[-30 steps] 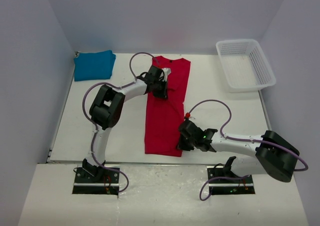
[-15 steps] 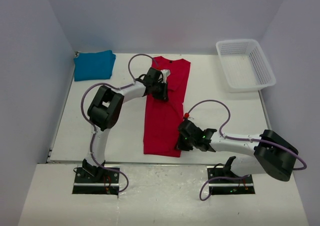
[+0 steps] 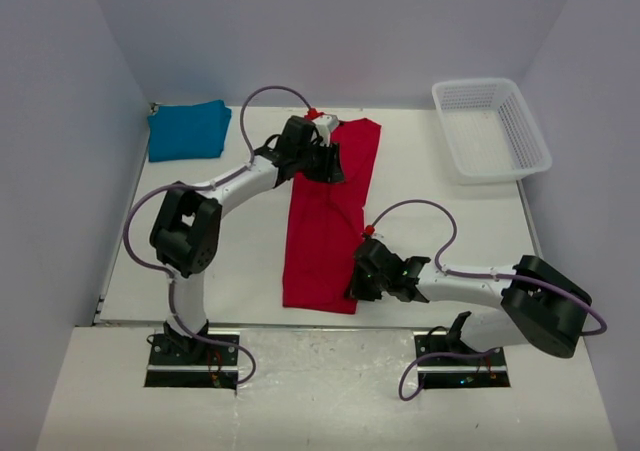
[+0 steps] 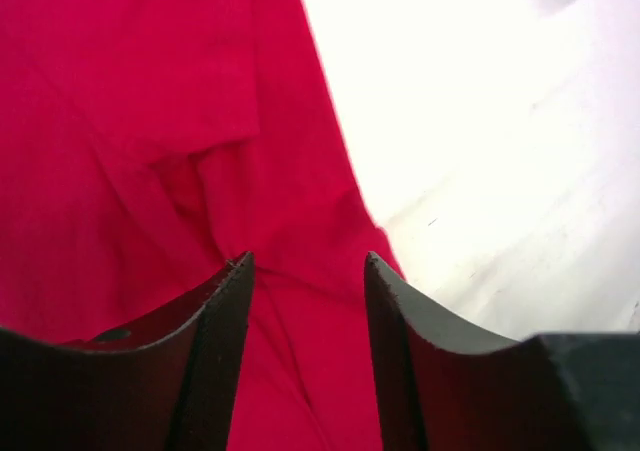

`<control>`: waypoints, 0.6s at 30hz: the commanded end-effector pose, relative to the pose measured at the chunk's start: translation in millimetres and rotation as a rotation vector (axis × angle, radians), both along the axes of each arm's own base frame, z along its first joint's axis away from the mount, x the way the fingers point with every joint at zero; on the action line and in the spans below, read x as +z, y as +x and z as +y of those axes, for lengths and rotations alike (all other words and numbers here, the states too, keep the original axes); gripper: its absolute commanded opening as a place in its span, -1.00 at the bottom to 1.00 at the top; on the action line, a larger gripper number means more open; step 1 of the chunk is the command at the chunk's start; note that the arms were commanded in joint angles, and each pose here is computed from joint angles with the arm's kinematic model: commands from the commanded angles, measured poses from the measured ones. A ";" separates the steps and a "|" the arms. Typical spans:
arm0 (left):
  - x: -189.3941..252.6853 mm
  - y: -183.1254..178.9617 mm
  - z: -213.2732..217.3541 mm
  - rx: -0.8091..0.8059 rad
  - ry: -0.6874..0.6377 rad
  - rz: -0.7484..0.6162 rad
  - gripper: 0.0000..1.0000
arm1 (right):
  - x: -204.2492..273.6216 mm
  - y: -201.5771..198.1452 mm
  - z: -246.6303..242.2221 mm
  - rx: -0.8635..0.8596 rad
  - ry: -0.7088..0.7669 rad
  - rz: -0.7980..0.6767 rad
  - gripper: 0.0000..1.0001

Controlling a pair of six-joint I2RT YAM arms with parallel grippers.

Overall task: Fold and stack the t-shirts
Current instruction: Rotate the tshirt 110 degrees

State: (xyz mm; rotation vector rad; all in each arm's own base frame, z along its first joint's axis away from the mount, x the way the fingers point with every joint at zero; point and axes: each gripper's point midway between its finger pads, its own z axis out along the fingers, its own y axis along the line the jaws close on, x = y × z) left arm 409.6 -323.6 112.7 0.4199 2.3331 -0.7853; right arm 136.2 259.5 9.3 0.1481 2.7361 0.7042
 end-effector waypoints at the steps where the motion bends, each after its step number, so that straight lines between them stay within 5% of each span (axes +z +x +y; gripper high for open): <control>1: 22.8 16.2 -15.9 -0.055 -0.051 -0.065 -0.03 | -34.7 -21.5 -43.1 0.000 -0.187 0.075 -1.00; 5: 4.4 26.0 -43.0 -0.129 -0.114 -0.002 -0.28 | -33.2 -21.6 -45.1 -0.006 -0.192 0.075 -1.00; 10: -21.9 32.2 -57.7 -0.155 -0.144 0.060 -1.00 | -32.8 -24.9 -48.1 -0.014 -0.189 0.080 -1.00; 18: -53.9 42.9 -60.6 -0.152 -0.103 0.087 -1.00 | -32.1 -28.0 -48.7 -0.024 -0.182 0.089 -1.00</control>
